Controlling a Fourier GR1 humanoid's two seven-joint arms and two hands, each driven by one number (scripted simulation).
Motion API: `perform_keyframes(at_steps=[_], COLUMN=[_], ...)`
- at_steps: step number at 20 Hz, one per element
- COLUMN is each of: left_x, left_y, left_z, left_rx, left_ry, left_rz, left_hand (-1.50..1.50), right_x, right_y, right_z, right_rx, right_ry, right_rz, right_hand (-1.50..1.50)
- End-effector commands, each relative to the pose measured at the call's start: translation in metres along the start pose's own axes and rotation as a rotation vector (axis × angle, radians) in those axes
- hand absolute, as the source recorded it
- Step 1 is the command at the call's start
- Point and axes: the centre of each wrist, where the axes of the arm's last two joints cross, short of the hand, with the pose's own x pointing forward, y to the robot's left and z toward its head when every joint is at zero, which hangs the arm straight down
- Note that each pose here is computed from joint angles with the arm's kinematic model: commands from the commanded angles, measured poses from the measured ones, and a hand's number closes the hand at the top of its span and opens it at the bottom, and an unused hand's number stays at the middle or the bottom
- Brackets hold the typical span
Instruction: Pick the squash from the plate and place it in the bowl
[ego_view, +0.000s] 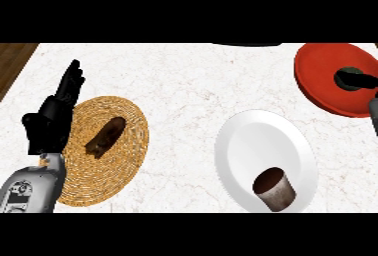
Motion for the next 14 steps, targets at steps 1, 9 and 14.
perform_keyframes(at_steps=[1, 9, 14], left_x=[0.007, -0.017, -0.010], left_y=[-0.002, -0.011, 0.023], left_z=[-0.005, 0.005, 0.008], left_rx=[-0.011, 0.035, 0.054], left_ry=[-0.014, 0.030, 0.044], left_rz=[0.010, -0.014, -0.032], left_hand=[0.00, 0.00, 0.00], right_x=[-0.004, -0.028, -0.051], right_y=[-0.005, -0.028, -0.034], right_z=[-0.004, -0.018, -0.010], right_rx=[-0.045, -0.028, 0.009], right_ry=[-0.035, -0.009, -0.021], right_rz=[-0.114, -0.269, -0.361], right_hand=[-1.50, -1.50, -1.50])
